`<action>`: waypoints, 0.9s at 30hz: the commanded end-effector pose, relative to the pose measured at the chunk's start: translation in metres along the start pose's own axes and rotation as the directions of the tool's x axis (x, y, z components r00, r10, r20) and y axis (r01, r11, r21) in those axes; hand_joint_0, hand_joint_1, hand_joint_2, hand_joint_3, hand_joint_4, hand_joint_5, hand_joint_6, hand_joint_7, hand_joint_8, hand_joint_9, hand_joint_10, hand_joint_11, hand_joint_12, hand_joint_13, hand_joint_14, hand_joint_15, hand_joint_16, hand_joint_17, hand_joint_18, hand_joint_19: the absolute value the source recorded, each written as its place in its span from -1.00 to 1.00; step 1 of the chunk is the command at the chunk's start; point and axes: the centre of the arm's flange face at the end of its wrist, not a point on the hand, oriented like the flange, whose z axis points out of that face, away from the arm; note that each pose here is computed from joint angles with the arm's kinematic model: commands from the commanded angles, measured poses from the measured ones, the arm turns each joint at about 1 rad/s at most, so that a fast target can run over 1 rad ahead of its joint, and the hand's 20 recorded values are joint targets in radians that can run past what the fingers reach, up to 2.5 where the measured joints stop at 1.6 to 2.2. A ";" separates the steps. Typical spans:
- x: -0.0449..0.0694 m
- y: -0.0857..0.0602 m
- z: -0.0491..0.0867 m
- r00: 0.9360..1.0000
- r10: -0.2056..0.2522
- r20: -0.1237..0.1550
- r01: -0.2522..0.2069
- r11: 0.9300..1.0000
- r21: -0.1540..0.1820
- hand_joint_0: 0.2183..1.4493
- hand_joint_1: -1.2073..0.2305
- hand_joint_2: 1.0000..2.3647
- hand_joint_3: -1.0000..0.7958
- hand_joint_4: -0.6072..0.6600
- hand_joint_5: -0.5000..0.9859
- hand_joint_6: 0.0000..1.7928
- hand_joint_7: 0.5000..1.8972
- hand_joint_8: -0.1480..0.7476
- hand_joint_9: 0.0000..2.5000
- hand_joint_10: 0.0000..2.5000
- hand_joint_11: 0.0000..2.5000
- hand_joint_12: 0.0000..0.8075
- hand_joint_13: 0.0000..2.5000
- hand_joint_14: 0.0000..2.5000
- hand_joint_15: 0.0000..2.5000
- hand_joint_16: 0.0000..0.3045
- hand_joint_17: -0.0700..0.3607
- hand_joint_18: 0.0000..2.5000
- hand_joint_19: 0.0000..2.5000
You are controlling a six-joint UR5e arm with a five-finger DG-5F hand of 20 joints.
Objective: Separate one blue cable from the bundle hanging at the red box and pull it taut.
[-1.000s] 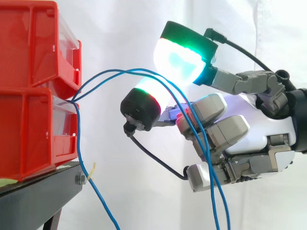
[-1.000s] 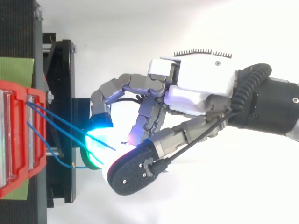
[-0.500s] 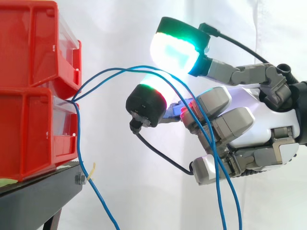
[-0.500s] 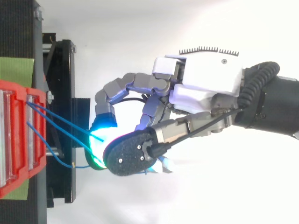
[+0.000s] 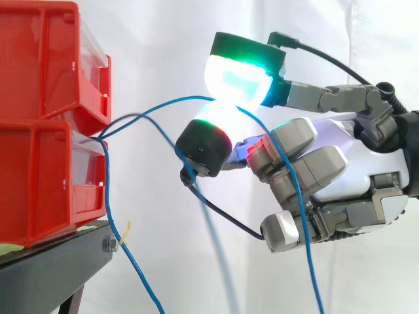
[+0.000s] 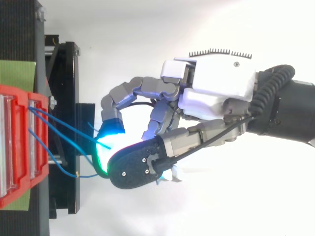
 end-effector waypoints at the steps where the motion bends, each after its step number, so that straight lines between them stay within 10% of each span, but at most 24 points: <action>1: 0.000 -0.001 0.000 1.000 0.000 0.000 0.000 1.000 0.001 -0.33 -0.46 -0.96 0.02 -0.27 -0.50 0.05 0.03 -0.01 0.08 -0.98 0.10 -0.21 0.11 -0.98 0.05 -0.68 -0.16 -0.25 -0.37; 12: 0.002 -0.002 0.000 1.000 0.002 0.006 -0.002 1.000 -0.001 -0.32 -0.41 -0.97 -0.06 -0.20 -0.51 0.05 -0.03 0.05 0.00 -0.98 0.01 -0.20 0.06 -0.98 -0.06 -0.68 -0.16 -0.28 -0.40; 18: 0.002 -0.002 0.000 1.000 0.001 0.011 -0.001 1.000 -0.002 -0.32 -0.40 -0.97 -0.09 -0.18 -0.51 0.05 -0.06 0.13 -0.15 -0.98 -0.44 -0.15 -0.08 -0.98 -0.53 -0.73 -0.25 -0.33 -0.53; 27: 0.001 -0.001 0.000 1.000 0.004 0.011 -0.004 1.000 -0.007 -0.33 -0.41 -0.97 -0.06 -0.17 -0.50 0.05 -0.07 0.11 -0.30 -0.99 -0.78 -0.13 -0.23 -0.99 -0.71 -0.70 -0.20 -0.33 -0.53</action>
